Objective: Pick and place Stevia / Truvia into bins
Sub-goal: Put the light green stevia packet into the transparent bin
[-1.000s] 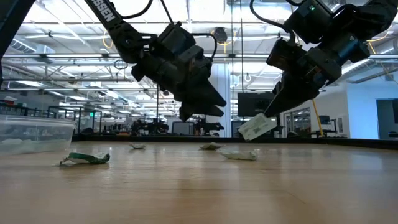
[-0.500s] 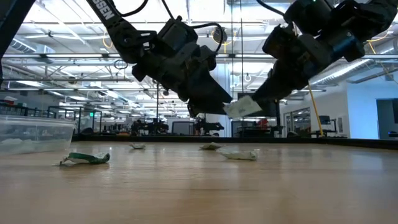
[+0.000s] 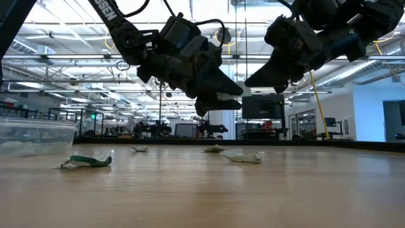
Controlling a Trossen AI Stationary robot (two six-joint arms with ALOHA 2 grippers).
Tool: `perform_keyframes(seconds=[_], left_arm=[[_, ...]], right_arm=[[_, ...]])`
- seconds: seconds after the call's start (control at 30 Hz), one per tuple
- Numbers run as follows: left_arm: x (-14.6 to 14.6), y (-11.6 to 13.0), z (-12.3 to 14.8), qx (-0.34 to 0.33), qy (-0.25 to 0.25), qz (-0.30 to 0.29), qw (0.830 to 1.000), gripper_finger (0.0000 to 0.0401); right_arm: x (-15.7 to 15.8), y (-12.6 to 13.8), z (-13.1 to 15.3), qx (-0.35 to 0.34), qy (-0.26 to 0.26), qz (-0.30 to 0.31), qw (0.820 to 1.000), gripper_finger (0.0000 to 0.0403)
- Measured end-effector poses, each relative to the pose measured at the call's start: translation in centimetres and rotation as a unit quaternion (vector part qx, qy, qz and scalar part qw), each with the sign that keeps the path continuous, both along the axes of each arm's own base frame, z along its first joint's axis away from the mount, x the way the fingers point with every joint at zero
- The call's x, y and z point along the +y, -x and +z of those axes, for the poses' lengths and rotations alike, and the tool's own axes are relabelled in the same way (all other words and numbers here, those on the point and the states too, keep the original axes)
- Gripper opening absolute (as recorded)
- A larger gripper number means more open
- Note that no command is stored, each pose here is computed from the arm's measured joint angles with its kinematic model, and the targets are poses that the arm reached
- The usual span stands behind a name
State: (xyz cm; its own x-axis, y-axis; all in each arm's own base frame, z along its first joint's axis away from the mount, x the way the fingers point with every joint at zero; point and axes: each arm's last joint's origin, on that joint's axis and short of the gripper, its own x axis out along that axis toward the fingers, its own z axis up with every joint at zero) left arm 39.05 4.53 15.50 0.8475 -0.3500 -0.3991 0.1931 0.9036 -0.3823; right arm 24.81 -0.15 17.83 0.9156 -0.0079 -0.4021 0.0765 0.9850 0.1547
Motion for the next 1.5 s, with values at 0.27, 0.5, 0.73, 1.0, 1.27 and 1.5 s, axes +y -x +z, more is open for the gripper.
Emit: perform_keyframes(seconds=[0.27, 0.5, 0.73, 1.0, 1.27, 1.5], left_arm=[[-0.3, -0.2, 0.3, -0.015, -0.002, -0.004, 1.0, 0.0136], [-0.2, -0.2, 0.3, -0.017, 0.002, 0.0, 1.0, 0.0021], [0.0, -0.1, 0.3, -0.01, 0.012, 0.008, 1.0, 0.0009], [1.9, 2.0, 1.8, 0.063, 0.059, 0.002, 0.996, 0.0005], [2.5, 8.7, 7.5, 0.165, -0.023, 0.003, 0.986, 0.0007], [0.9, 14.7, 9.4, 0.365, -0.092, 0.172, 0.91, 0.0007]], right_arm=[[0.0, 0.0, -0.1, 0.003, 0.0, -0.001, 1.0, 0.0], [0.0, 0.1, -0.1, 0.007, -0.007, -0.004, 1.0, 0.0003], [-0.2, 0.1, -0.2, 0.008, -0.035, -0.02, 0.999, 0.0051], [-0.4, -0.1, 0.2, -0.016, -0.019, -0.057, 0.998, 0.011], [-0.5, -0.1, 0.2, -0.015, -0.014, -0.068, 0.997, 0.012], [-0.5, -0.1, 0.2, -0.015, -0.015, -0.069, 0.997, 0.0117]])
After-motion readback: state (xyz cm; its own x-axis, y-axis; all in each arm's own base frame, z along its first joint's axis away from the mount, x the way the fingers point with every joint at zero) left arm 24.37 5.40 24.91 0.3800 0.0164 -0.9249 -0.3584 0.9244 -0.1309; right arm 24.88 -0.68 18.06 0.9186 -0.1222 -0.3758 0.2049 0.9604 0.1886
